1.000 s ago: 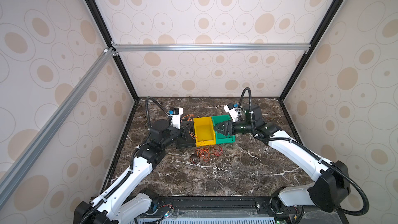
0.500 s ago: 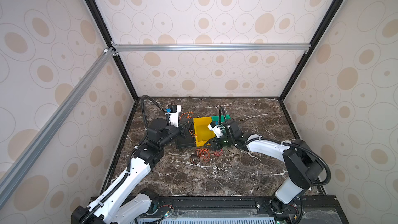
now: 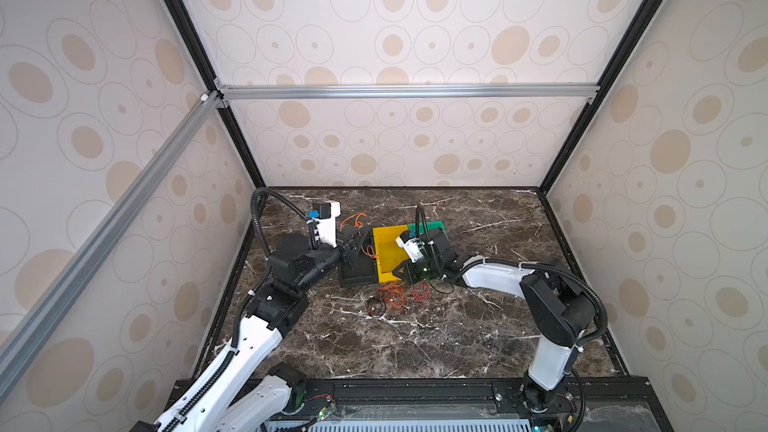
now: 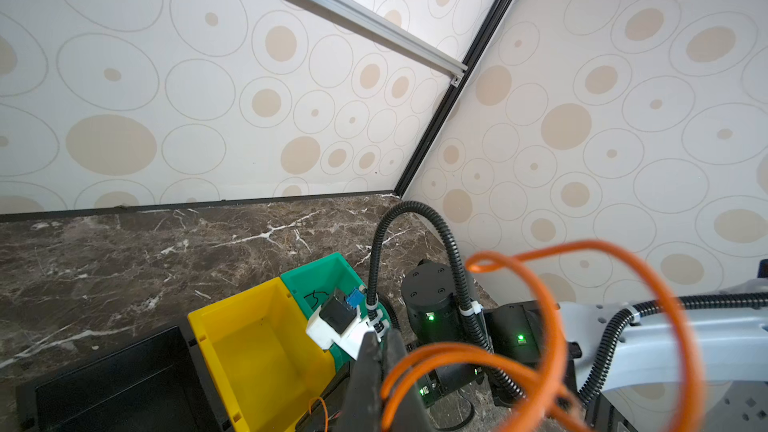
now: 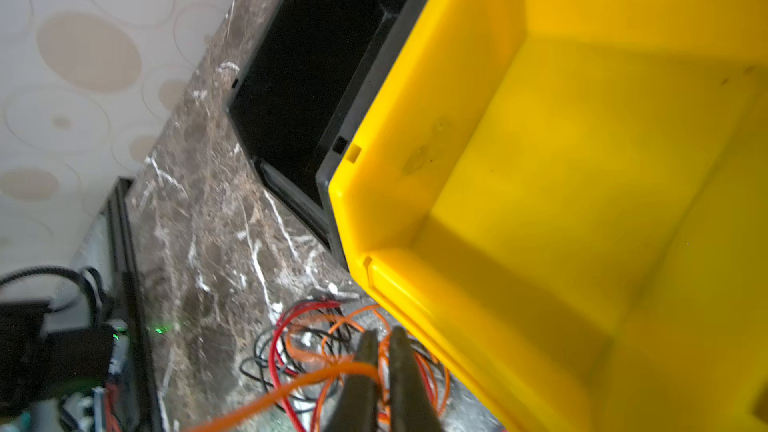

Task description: Untangle the cables

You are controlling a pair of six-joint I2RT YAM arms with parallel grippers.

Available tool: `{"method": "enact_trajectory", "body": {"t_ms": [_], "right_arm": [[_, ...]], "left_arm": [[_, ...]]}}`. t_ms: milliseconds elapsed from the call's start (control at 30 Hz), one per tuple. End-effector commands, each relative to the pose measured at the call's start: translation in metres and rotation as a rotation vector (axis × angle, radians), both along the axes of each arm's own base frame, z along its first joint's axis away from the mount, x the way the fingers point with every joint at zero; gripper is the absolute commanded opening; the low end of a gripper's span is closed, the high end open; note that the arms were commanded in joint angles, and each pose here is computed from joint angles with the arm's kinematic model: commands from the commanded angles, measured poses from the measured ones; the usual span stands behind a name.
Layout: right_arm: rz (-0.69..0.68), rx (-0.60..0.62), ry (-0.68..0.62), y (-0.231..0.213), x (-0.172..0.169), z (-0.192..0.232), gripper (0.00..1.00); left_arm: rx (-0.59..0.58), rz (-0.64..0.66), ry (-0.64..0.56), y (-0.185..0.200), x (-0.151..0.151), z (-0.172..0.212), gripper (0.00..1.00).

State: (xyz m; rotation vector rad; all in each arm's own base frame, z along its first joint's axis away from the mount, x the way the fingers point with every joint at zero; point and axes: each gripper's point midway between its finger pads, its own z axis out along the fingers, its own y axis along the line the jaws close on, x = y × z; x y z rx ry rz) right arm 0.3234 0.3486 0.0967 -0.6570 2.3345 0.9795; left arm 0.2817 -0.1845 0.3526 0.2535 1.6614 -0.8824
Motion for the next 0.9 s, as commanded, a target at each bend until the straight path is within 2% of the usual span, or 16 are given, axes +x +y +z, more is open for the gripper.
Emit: {"method": "enact_trajectory", "body": {"t_ms": [0,333,867], "right_arm": [[-0.030,0.034,-0.122,-0.005,0.007,0.052,0.00],[-0.055,0.018,-0.288,-0.027,0.001,0.129,0.00],[-0.040,0.092,-0.557,-0.045,-0.014,0.269,0.00]], "left_arm": [[-0.031,0.019,-0.048,0.006,-0.002,0.020,0.00],[-0.016,0.026,0.012,0.004,0.004,-0.009,0.00],[-0.022,0.051,0.027,0.007,0.009,-0.020,0.00]]}}
